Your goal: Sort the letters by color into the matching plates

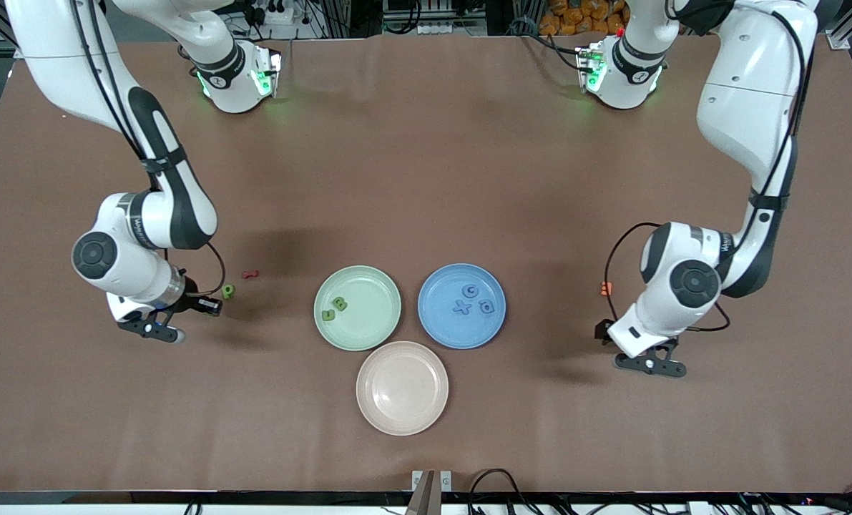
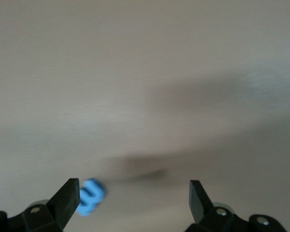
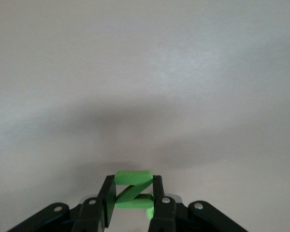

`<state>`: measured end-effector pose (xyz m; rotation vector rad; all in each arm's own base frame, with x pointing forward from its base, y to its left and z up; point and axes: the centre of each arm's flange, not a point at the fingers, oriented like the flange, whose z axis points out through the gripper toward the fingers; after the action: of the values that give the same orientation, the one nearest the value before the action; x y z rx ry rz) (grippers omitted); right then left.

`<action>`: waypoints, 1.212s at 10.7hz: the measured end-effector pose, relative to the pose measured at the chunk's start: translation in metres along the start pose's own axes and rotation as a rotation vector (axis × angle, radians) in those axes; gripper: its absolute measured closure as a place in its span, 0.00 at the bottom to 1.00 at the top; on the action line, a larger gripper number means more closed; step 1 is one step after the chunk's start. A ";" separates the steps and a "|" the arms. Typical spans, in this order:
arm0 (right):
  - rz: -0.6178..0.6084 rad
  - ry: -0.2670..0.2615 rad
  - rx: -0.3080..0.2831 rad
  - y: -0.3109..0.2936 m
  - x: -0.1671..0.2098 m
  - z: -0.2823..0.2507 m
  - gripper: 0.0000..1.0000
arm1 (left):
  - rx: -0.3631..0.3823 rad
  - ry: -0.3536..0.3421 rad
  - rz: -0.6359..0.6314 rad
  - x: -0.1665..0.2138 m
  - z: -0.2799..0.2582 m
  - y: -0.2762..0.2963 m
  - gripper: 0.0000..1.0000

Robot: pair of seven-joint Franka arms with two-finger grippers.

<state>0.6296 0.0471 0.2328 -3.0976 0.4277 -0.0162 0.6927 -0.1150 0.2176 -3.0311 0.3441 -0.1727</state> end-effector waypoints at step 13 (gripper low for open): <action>-0.113 0.007 0.052 -0.233 -0.095 -0.022 0.65 | -0.100 -0.132 0.548 -0.020 0.007 -0.054 0.00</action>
<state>0.6009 0.2968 0.2573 -3.0675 0.2475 -0.0392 0.6863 -0.0577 0.2143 -2.8821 1.1692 0.0864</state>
